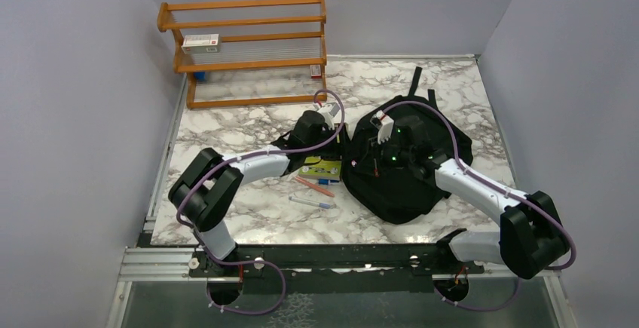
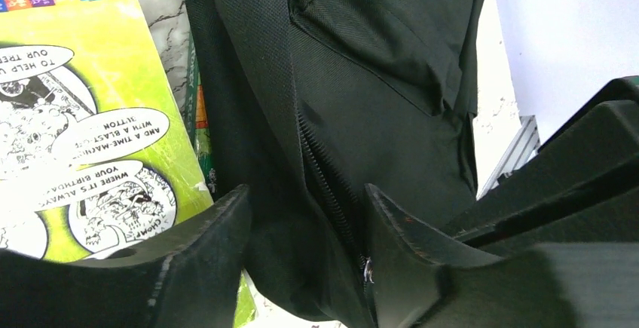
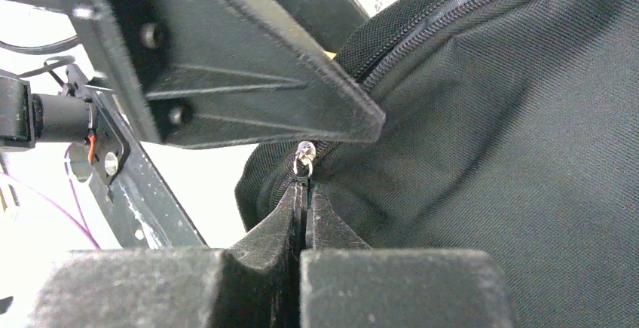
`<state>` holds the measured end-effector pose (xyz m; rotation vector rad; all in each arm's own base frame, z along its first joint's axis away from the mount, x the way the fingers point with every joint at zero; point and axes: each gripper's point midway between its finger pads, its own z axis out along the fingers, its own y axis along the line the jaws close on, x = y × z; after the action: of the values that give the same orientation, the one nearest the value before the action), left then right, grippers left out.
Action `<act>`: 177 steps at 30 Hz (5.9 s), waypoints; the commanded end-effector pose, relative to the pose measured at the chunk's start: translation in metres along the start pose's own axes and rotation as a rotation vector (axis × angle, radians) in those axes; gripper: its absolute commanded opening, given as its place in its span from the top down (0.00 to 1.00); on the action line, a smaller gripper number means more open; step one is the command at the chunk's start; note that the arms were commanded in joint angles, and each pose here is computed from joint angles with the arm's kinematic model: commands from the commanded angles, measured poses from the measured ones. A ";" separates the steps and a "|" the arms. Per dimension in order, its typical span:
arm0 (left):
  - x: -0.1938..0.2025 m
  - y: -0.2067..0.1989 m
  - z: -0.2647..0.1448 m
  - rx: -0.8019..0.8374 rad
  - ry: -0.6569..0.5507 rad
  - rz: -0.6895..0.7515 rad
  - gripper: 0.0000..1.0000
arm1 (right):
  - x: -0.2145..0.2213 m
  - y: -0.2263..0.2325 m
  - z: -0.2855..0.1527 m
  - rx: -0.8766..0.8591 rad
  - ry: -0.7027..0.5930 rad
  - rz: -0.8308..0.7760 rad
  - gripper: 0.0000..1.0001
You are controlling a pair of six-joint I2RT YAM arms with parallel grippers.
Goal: Pack the student bag
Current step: Unzip the student bag at the center of the board.
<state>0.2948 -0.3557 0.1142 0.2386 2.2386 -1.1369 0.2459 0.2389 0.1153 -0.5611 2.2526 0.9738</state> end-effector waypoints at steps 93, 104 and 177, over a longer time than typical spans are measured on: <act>-0.034 -0.008 -0.008 -0.132 -0.060 -0.176 0.49 | -0.007 0.008 -0.018 0.050 -0.067 0.164 0.99; -0.018 -0.018 -0.008 -0.083 -0.023 -0.160 0.50 | -0.006 0.008 -0.016 0.046 -0.064 0.168 0.99; -0.148 0.126 -0.153 -0.376 -0.262 0.014 1.00 | 0.052 -0.054 -0.061 0.579 0.327 0.336 0.99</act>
<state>0.3706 -0.1838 0.1616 -0.0023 2.2928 -0.8369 0.2407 0.1838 0.1043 -0.1129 2.6770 0.5508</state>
